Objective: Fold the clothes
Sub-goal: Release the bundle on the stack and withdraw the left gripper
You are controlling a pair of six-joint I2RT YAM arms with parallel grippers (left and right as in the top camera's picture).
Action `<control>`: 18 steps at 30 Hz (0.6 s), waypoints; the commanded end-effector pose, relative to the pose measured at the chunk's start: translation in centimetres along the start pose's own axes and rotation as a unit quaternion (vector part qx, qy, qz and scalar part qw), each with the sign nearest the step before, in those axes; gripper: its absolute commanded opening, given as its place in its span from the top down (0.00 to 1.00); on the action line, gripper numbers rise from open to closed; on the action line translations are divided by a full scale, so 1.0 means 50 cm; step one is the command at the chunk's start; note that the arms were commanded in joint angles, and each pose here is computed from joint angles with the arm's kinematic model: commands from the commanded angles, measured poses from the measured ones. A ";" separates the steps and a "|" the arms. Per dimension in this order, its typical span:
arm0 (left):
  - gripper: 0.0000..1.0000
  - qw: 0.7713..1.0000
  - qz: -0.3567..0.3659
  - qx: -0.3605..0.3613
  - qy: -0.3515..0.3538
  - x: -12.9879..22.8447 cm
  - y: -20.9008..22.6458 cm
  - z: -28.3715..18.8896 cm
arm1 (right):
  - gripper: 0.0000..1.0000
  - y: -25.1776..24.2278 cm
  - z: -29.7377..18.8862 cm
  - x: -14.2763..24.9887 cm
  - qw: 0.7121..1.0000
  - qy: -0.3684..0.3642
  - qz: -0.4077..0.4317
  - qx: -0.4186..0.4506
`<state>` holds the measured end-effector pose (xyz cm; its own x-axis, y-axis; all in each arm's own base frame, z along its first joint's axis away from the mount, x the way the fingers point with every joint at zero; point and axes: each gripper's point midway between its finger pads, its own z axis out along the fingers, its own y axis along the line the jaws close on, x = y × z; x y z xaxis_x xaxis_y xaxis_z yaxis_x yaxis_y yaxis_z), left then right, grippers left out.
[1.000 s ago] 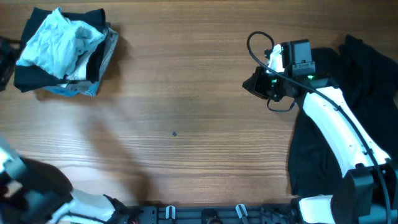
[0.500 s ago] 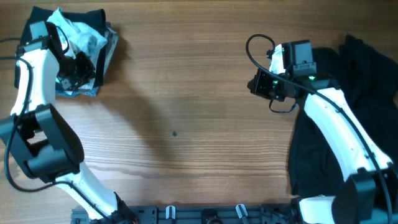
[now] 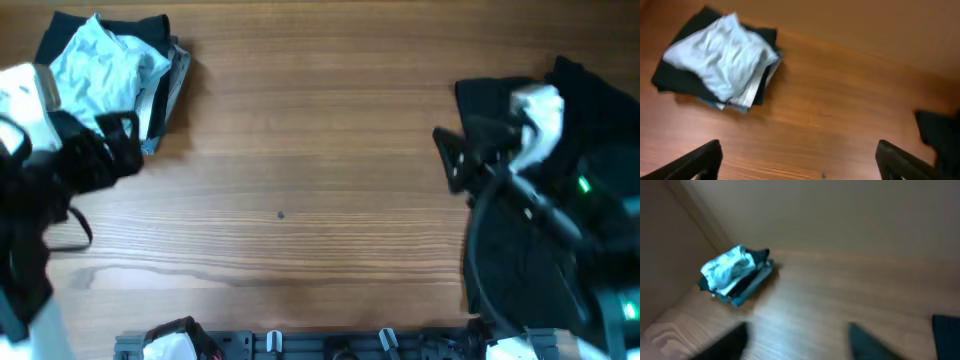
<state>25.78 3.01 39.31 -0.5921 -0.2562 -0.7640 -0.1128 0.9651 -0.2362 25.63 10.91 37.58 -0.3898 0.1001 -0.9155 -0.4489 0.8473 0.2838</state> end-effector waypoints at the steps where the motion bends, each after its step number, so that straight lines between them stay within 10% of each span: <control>1: 0.00 0.997 0.055 0.037 -0.026 0.005 -0.037 -0.041 | 0.00 0.018 -0.047 -0.015 0.999 -0.026 -0.020 0.005; 12: 0.00 0.997 0.057 0.037 -0.030 0.005 -0.039 -0.046 | 0.00 -0.024 -0.032 0.056 0.987 0.043 0.143 0.056; 18: 0.00 0.997 0.056 0.037 -0.029 0.005 -0.039 -0.046 | 0.00 -0.036 -0.079 0.049 0.992 0.002 -0.087 0.087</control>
<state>24.04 1.49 40.91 -0.5502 -0.1730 -0.8169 -0.0145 0.9801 -0.1978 23.24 8.55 35.63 -0.4583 0.1348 -0.8785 -0.3116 0.9013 0.3009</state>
